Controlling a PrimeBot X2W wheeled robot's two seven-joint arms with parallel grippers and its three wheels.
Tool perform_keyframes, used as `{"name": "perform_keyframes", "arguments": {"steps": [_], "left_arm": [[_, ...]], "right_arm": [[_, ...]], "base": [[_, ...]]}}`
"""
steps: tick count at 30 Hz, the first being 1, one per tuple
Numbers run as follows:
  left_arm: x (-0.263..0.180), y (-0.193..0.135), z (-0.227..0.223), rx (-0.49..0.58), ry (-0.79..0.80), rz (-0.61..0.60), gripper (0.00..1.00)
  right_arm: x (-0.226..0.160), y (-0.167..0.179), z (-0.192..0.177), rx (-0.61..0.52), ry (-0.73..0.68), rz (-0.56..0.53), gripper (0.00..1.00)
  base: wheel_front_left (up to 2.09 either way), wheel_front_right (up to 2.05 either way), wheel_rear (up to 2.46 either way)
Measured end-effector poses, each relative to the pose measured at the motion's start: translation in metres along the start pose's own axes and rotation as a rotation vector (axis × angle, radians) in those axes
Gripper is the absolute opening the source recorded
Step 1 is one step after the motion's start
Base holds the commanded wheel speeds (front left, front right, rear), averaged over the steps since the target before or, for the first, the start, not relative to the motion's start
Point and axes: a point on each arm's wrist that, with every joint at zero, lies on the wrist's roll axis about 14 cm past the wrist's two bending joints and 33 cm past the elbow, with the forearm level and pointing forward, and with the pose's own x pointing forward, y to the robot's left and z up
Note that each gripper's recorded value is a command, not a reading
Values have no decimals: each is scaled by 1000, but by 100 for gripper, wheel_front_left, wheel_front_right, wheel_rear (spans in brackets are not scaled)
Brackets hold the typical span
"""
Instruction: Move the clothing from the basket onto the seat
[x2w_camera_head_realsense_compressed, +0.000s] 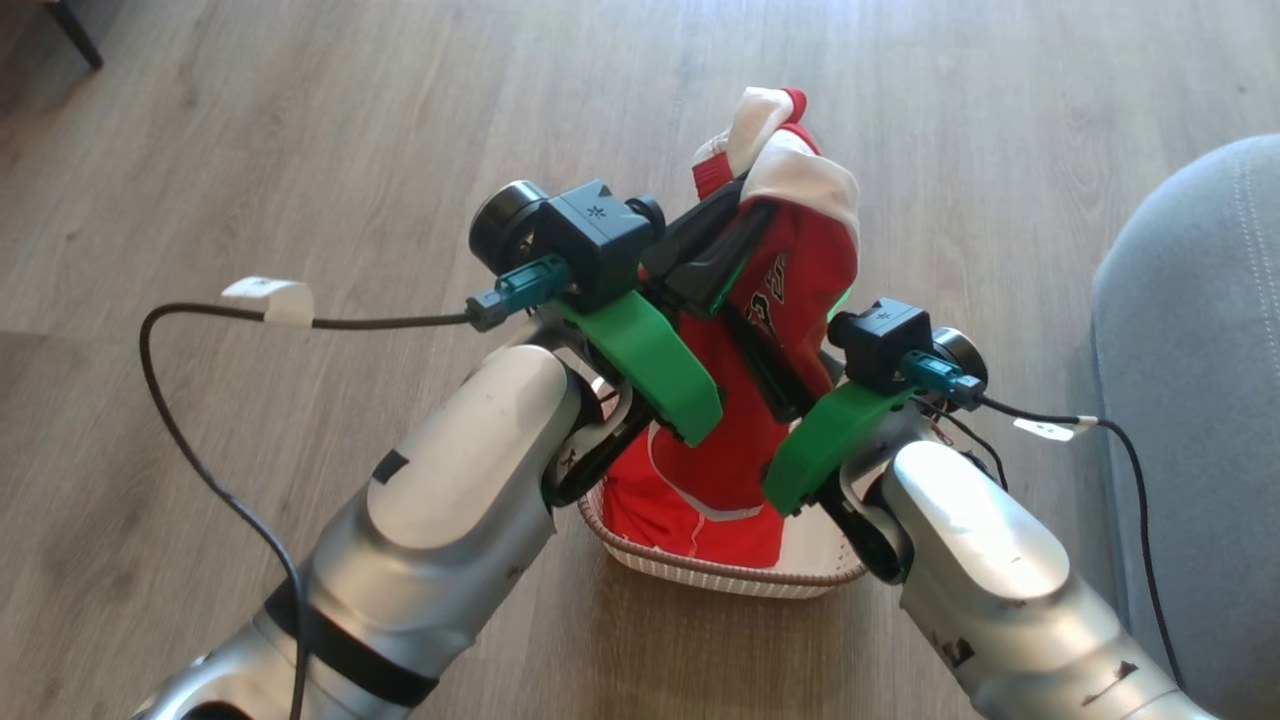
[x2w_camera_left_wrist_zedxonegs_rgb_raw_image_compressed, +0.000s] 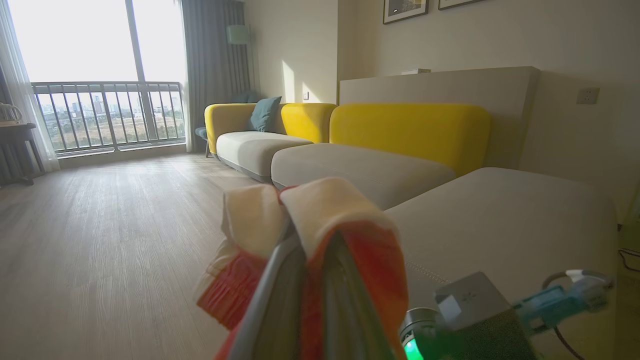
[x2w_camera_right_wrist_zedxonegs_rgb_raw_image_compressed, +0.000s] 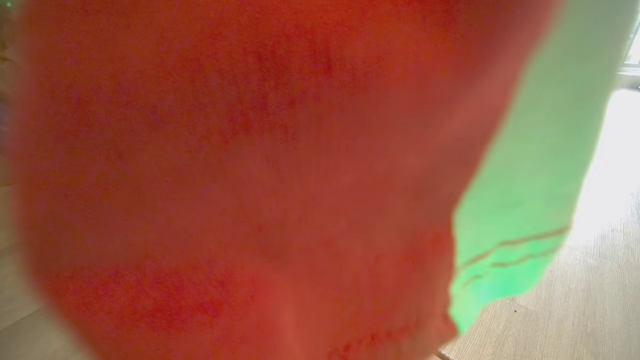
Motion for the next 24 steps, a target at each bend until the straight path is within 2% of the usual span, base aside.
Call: {"name": "perform_keyframes", "arguments": {"steps": [1, 2, 3, 4, 13, 24], "left_arm": [[1, 0, -1, 0, 2, 0, 0], [1, 0, -2, -1, 2, -1, 36], [2, 0, -2, -4, 1, -2, 83], [3, 0, -3, -4, 2, -3, 100], [6, 2, -32, -5, 69, -4, 100], [6, -7, -79, -32, 169, -31, 100]], "right_arm": [[-1, -2, 0, 2, -1, -6, 0], [-2, -4, 0, 4, -2, -14, 0], [-2, -7, 1, 6, -6, -22, 0], [-3, -9, 2, 8, -10, -29, 0], [-10, -30, 14, -4, -51, -86, 0], [-44, -76, 29, -15, -110, -243, 0]], "base": [[0, 0, 0], [0, 0, 0], [0, 0, 0], [0, 0, 0], [0, 0, 0], [0, 0, 0]]}}
